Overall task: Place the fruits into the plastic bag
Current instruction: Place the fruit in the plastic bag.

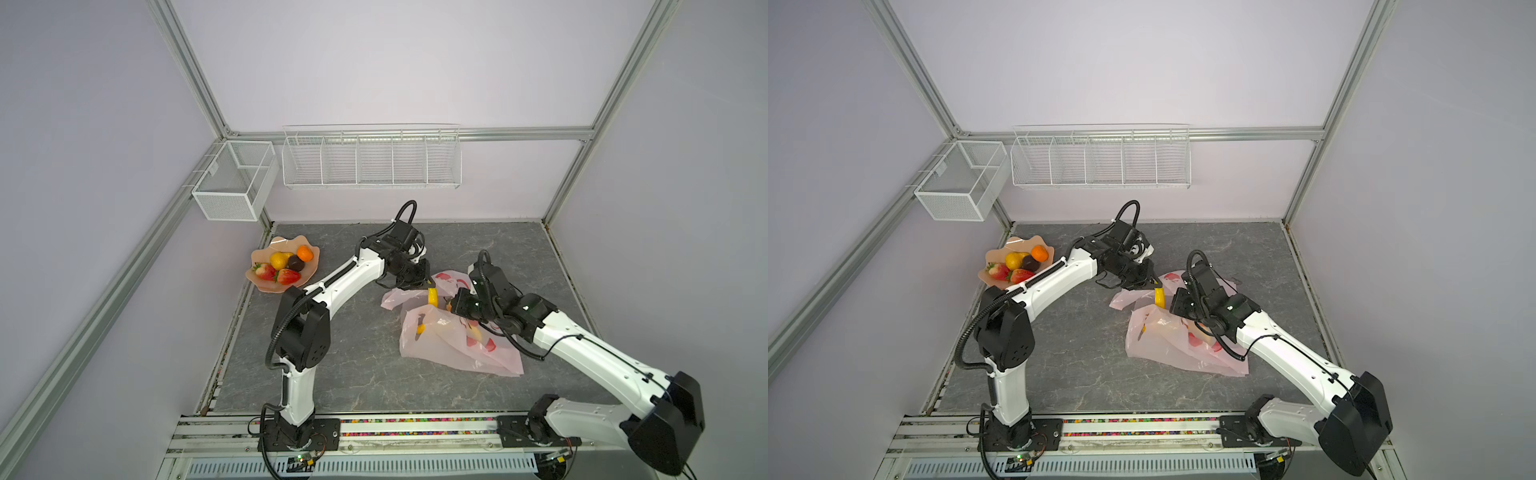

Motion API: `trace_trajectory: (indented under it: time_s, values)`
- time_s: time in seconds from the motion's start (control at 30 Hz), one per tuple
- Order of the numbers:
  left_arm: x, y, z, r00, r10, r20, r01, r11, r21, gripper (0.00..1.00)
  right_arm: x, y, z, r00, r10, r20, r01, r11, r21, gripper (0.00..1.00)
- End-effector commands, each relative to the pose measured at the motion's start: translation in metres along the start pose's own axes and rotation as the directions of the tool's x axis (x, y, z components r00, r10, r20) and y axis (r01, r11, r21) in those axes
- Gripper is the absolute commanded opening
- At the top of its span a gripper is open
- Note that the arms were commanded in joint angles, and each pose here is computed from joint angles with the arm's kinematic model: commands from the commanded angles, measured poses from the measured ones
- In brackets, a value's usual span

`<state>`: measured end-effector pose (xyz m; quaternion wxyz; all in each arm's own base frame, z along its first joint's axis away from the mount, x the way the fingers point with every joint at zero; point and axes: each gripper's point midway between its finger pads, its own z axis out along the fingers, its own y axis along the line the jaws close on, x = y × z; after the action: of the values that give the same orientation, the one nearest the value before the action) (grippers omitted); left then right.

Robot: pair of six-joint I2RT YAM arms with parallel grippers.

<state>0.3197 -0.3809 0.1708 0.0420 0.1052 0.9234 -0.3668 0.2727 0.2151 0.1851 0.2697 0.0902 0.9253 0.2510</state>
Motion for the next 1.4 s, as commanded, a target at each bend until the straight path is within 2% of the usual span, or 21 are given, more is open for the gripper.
trace_trajectory:
  time_s: [0.0, 0.43, 0.8, 1.03, 1.07, 1.2, 1.27, 1.37]
  values:
    - [-0.003, -0.014, 0.005, 0.997, -0.077, -0.024, 0.079, 0.996, 0.053, 0.00, 0.003, 0.000, 0.000, 1.000, 0.003, 0.001, -0.003, 1.000, -0.014, 0.06]
    - [0.005, -0.013, 0.044, 0.968, -0.243, -0.070, 0.248, 0.966, 0.075, 0.00, 0.003, 0.001, -0.001, 1.000, 0.010, 0.006, -0.009, 1.000, -0.029, 0.06]
    - [0.010, -0.023, 0.083, 0.946, -0.308, -0.102, 0.317, 0.945, 0.083, 0.00, 0.004, 0.000, -0.001, 1.000, 0.019, 0.012, -0.019, 0.999, -0.038, 0.06]
    - [0.013, -0.021, 0.097, 0.934, -0.343, -0.099, 0.350, 0.934, 0.075, 0.00, 0.005, -0.003, -0.003, 1.000, 0.022, 0.016, -0.021, 0.999, -0.036, 0.06]
    - [0.014, -0.022, 0.097, 0.935, -0.341, -0.099, 0.349, 0.934, 0.076, 0.02, 0.005, -0.003, -0.003, 1.000, 0.022, 0.017, -0.022, 0.999, -0.035, 0.06]
    - [0.011, -0.023, 0.086, 0.942, -0.330, -0.066, 0.333, 0.941, 0.053, 0.32, 0.005, -0.003, -0.004, 1.000, 0.019, 0.018, -0.018, 0.999, -0.034, 0.06]
    - [0.009, -0.025, 0.077, 0.948, -0.315, -0.051, 0.317, 0.948, 0.041, 0.43, 0.005, -0.003, -0.004, 1.000, 0.020, 0.019, -0.019, 0.999, -0.033, 0.06]
    - [0.007, -0.028, 0.066, 0.956, -0.293, -0.033, 0.294, 0.955, 0.030, 0.55, 0.004, -0.004, -0.004, 1.000, 0.018, 0.019, -0.018, 0.999, -0.031, 0.06]
